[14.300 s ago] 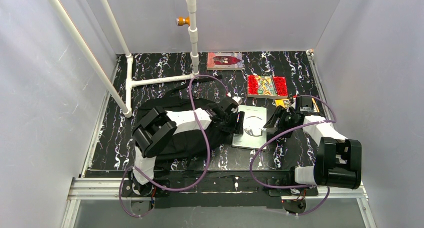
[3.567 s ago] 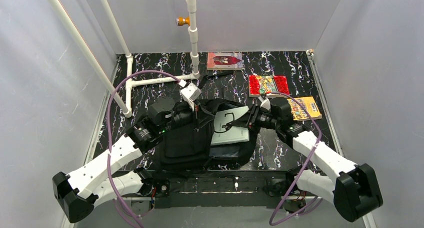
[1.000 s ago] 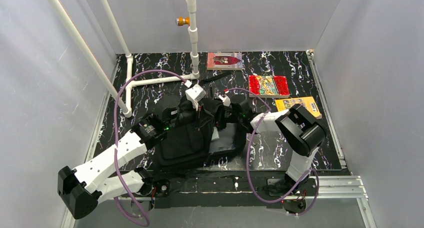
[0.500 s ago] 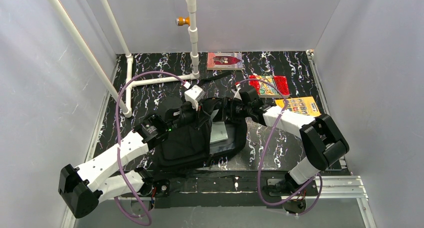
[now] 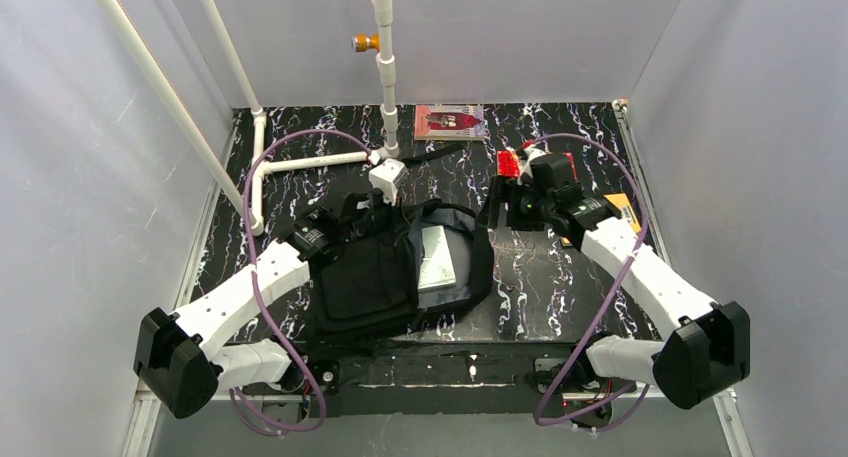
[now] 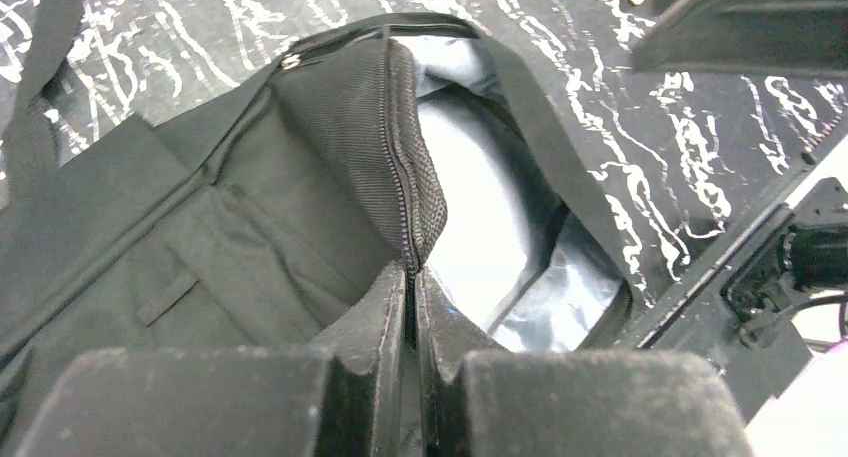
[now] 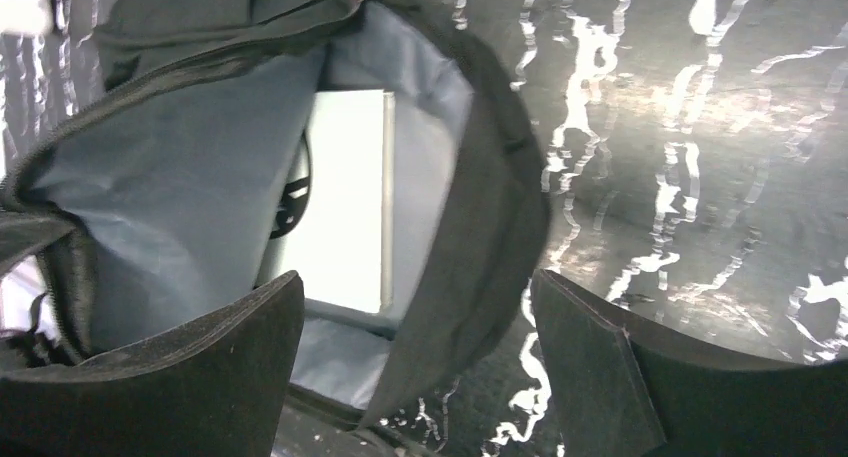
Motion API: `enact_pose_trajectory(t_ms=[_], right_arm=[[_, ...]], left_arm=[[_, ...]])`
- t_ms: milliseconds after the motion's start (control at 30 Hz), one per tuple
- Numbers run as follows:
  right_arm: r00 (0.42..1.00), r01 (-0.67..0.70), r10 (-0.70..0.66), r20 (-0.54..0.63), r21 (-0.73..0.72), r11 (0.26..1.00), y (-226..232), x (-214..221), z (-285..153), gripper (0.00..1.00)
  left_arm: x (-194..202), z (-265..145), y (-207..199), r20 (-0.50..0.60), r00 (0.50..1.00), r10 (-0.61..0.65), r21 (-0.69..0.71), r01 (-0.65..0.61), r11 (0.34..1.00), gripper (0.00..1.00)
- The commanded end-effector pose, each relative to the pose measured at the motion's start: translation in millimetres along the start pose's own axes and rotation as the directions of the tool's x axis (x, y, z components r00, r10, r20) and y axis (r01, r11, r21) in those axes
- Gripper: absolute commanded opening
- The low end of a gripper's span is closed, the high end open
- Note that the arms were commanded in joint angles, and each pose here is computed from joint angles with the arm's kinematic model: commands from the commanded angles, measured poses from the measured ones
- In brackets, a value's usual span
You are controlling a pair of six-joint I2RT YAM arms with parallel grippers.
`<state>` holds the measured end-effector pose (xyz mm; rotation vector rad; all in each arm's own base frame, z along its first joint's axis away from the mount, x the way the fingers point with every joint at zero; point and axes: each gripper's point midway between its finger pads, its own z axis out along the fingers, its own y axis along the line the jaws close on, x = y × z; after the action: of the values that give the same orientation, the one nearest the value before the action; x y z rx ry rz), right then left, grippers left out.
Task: Pack the student bag
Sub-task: Place the book in the student bag, then pick up the book from the center of the board.
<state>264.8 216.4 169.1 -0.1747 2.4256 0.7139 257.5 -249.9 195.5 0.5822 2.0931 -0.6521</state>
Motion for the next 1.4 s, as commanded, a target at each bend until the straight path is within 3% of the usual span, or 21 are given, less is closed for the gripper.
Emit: enact_pose_trajectory(t_ms=[0, 100, 200, 367, 467, 600, 733, 833, 867, 1067, 1267, 1367], right_arm=[[0.997, -0.056, 0.060, -0.054, 0.066, 0.996, -41, 27, 4, 0.89], [0.984, -0.146, 0.150, -0.100, 0.047, 0.988, -46, 52, 24, 0.84], [0.969, -0.234, 0.226, -0.102, -0.067, 0.970, -26, 66, 43, 0.74], [0.960, -0.271, 0.251, -0.126, -0.170, 0.948, 14, 80, 59, 0.53], [0.960, -0.273, 0.251, -0.128, -0.210, 0.939, 24, 77, 60, 0.50], [0.974, -0.207, 0.183, -0.136, -0.190, 0.960, 24, 70, 57, 0.54], [0.988, -0.128, 0.123, -0.095, -0.043, 0.991, -11, 52, 41, 0.69], [0.982, -0.183, 0.185, -0.029, 0.047, 0.982, -53, 29, 21, 0.82], [0.961, -0.275, 0.272, 0.050, 0.109, 0.955, -91, 11, 2, 0.88], [0.880, -0.456, 0.413, 0.236, 0.172, 0.873, -146, -19, -27, 0.94], [0.897, -0.402, 0.370, 0.243, 0.100, 0.910, -144, -47, -14, 0.95], [0.894, -0.384, 0.367, 0.258, 0.018, 0.923, -138, -66, 0, 0.95]], left_arm=[[-16, -6, 29, -0.013, 0.999, -0.044, -0.082, 0.043, 0.996, 0.00], [-22, -4, 36, -0.030, 0.998, -0.051, -0.088, 0.048, 0.995, 0.00], [-32, -3, 37, -0.020, 0.999, -0.048, -0.081, 0.046, 0.996, 0.00], [-44, -2, 40, -0.003, 0.999, -0.043, -0.086, 0.043, 0.995, 0.00], [-40, -2, 43, -0.019, 0.999, -0.042, -0.092, 0.040, 0.995, 0.00], [-28, -7, 46, -0.046, 0.997, -0.054, -0.107, 0.049, 0.993, 0.00], [-17, -11, 37, -0.070, 0.992, -0.105, -0.074, 0.099, 0.992, 0.00], [-6, -12, 24, -0.109, 0.982, -0.154, -0.013, 0.153, 0.988, 0.00], [2, -14, 15, -0.139, 0.971, -0.196, 0.017, 0.200, 0.980, 0.02], [10, -13, 2, -0.185, 0.942, -0.280, 0.059, 0.295, 0.954, 0.07], [23, -9, -8, -0.250, 0.912, -0.325, 0.095, 0.357, 0.929, 0.20], [28, -9, -9, -0.266, 0.905, -0.331, 0.100, 0.367, 0.925, 0.33]])
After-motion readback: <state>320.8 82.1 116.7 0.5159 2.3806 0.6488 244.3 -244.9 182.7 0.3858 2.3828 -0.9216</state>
